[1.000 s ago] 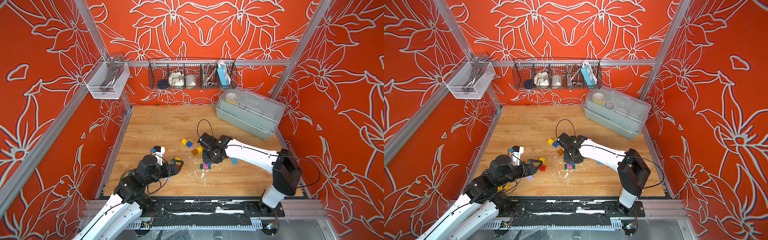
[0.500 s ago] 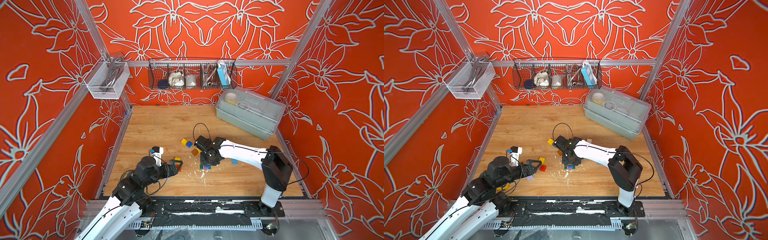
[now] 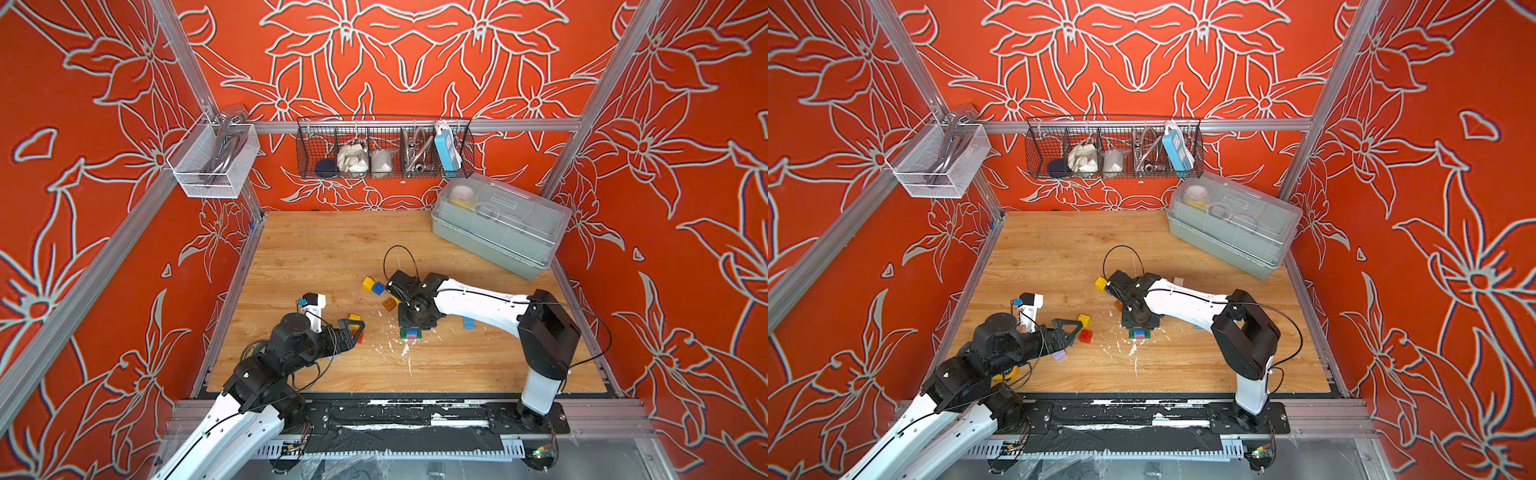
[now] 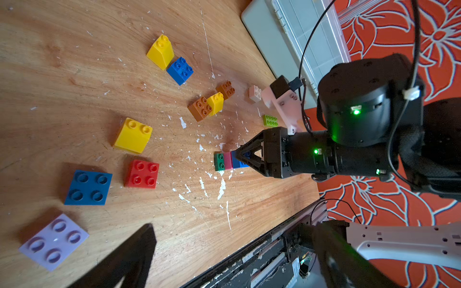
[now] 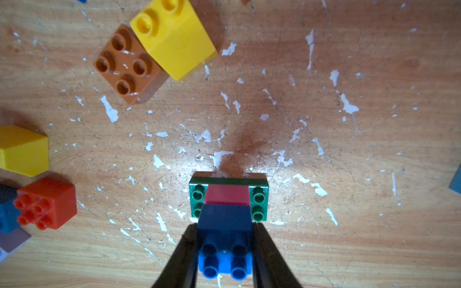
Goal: Assemble the number 1 with lego
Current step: Assemble the lego brick with the lego brick.
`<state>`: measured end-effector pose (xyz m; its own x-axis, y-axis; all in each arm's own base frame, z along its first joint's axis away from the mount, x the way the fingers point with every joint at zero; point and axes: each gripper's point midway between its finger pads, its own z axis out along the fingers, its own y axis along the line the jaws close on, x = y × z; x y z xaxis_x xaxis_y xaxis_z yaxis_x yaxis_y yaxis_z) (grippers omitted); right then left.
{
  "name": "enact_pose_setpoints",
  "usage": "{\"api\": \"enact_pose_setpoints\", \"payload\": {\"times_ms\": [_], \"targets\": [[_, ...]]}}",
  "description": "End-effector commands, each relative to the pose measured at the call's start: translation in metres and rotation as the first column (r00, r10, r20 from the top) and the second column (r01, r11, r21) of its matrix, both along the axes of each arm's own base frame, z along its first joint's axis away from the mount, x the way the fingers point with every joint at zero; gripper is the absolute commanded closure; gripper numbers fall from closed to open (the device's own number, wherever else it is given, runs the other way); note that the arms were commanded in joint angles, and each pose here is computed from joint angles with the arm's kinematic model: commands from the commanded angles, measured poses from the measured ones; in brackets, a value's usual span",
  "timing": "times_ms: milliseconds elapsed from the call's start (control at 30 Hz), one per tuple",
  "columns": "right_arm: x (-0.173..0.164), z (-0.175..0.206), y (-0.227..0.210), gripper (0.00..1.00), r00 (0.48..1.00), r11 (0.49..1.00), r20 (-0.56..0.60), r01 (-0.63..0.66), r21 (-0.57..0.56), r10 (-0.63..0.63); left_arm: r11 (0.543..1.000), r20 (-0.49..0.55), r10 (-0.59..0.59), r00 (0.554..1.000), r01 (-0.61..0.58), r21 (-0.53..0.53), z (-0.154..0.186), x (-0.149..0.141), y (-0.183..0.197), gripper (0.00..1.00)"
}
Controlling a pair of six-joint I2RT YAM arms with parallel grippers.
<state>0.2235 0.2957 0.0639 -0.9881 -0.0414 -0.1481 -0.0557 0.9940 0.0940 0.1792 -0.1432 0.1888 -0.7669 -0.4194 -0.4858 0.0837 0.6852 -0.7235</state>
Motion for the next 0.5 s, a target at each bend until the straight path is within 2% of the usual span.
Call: {"api": "enact_pose_setpoints", "payload": {"times_ms": [0,200,467], "targets": [[-0.006,-0.026,-0.014,0.81,0.999,0.995,-0.038,0.002,-0.1,-0.006,1.0,-0.009,0.019,1.0,-0.019,0.013,-0.008,-0.001,0.005,0.02],[-0.006,-0.05,-0.017,0.84,0.998,0.989,-0.068,-0.005,-0.146,-0.005,1.0,-0.008,0.026,1.0,-0.026,0.011,-0.008,-0.002,0.007,0.02],[-0.011,-0.068,-0.016,0.85,0.995,0.991,-0.096,0.002,-0.136,-0.015,1.0,-0.008,0.03,1.0,-0.03,0.009,-0.008,-0.002,0.008,0.02]]}}
